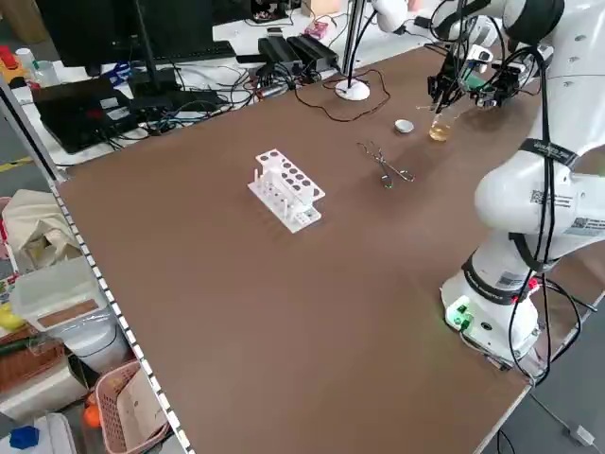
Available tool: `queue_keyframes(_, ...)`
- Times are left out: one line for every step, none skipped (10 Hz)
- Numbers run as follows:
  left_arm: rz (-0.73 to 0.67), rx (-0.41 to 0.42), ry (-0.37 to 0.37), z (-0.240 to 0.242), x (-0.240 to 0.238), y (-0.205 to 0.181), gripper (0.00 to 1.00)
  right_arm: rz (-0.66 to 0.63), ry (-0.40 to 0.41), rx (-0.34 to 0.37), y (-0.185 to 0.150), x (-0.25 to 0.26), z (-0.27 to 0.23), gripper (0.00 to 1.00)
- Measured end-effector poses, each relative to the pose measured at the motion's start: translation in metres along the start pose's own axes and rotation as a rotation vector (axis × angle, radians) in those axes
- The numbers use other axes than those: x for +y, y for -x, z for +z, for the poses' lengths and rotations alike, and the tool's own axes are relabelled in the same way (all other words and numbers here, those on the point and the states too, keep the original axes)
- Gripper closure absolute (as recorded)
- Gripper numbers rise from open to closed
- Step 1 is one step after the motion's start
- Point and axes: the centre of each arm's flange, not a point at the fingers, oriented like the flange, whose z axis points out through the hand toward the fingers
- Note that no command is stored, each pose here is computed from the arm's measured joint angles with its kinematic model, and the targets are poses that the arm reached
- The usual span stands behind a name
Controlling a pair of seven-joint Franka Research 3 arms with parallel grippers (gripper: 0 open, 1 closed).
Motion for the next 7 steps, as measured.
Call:
queue_keyframes(0.000,-0.003,0.003,0.0020,0.0000,0.0001,0.78,0.000,0.000,0.000,0.0000,0.0000,0.0000,0.62)
queue_keyframes(0.001,-0.007,0.006,0.0052,0.0011,-0.0011,0.78,0.000,0.000,0.000,0.0000,0.0000,0.0000,0.62)
queue_keyframes(0.000,-0.011,0.009,0.0086,0.0043,-0.0044,0.78,0.000,0.000,0.000,0.0000,0.0000,0.0000,0.62)
queue_keyframes(0.000,-0.013,0.010,0.0107,0.0072,-0.0074,0.78,0.000,0.000,0.000,0.0000,0.0000,0.0000,0.62)
queue_keyframes(0.000,-0.014,0.011,0.0113,0.0086,-0.0088,0.78,0.000,0.000,0.000,0.0000,0.0000,0.0000,0.62)
queue_keyframes(-0.001,-0.014,0.010,0.0111,0.0084,-0.0087,0.78,0.000,0.000,0.000,0.0000,0.0000,0.0000,0.62)
queue_keyframes(-0.002,-0.014,0.009,0.0109,0.0078,-0.0084,0.78,0.000,0.000,0.000,0.0000,0.0000,0.0000,0.62)
